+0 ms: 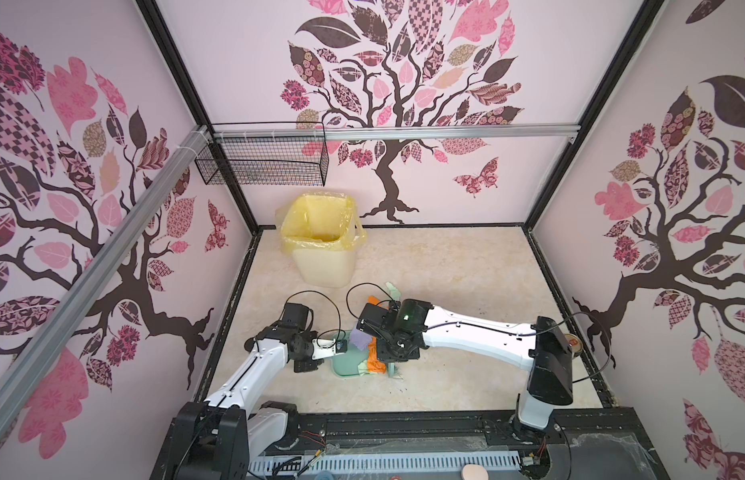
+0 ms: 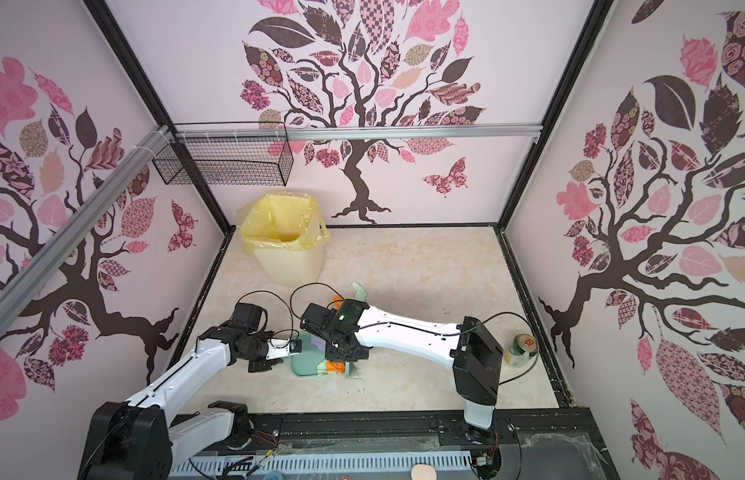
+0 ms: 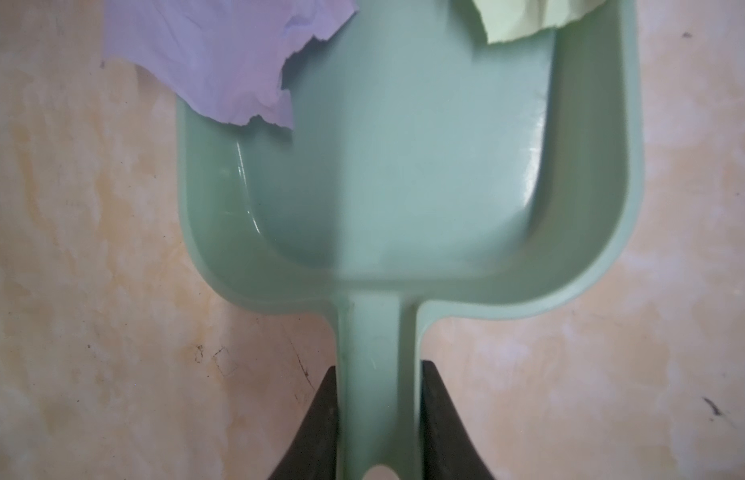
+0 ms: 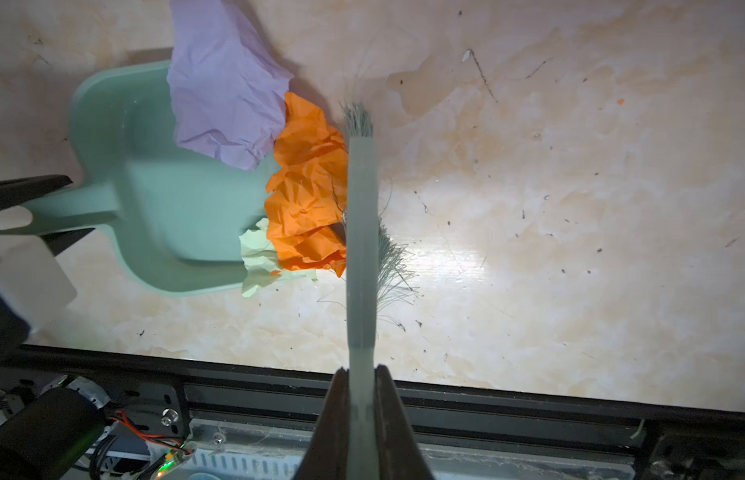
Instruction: Sweep away the paper scraps from the table
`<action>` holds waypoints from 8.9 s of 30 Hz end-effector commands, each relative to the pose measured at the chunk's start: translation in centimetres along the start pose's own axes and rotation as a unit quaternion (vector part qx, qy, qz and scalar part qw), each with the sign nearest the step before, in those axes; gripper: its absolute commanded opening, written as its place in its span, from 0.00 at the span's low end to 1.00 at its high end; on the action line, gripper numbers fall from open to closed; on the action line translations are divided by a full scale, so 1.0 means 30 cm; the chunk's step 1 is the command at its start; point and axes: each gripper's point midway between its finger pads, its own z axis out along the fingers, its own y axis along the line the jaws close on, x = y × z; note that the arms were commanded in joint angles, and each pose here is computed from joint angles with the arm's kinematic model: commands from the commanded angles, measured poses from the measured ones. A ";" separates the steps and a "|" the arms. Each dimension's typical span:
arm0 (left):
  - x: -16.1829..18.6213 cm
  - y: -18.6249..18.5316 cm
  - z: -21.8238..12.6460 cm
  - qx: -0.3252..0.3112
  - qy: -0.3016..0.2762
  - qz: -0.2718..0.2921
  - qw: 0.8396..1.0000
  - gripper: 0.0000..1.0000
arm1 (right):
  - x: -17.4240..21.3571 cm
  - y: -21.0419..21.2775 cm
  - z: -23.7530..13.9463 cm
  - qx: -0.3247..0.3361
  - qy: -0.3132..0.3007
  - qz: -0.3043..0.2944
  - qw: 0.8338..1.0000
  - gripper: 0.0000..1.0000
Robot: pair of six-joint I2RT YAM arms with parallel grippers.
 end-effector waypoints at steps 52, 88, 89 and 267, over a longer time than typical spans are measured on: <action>0.152 0.010 -0.192 -0.034 0.055 -0.196 0.978 0.00 | -0.788 -0.332 -0.096 0.240 -0.112 -0.232 0.936 0.00; 0.283 0.155 -0.140 -0.015 0.042 -0.222 0.974 0.00 | -0.760 -0.240 0.155 0.212 -0.052 -0.270 0.938 0.00; 0.281 0.168 -0.139 -0.017 0.038 -0.221 0.974 0.00 | -0.749 -0.229 0.157 0.209 -0.050 -0.273 0.938 0.00; -0.052 1.147 -0.993 -0.380 0.288 0.212 0.853 0.00 | -0.302 -0.548 -0.218 0.002 -0.151 -0.007 0.988 0.00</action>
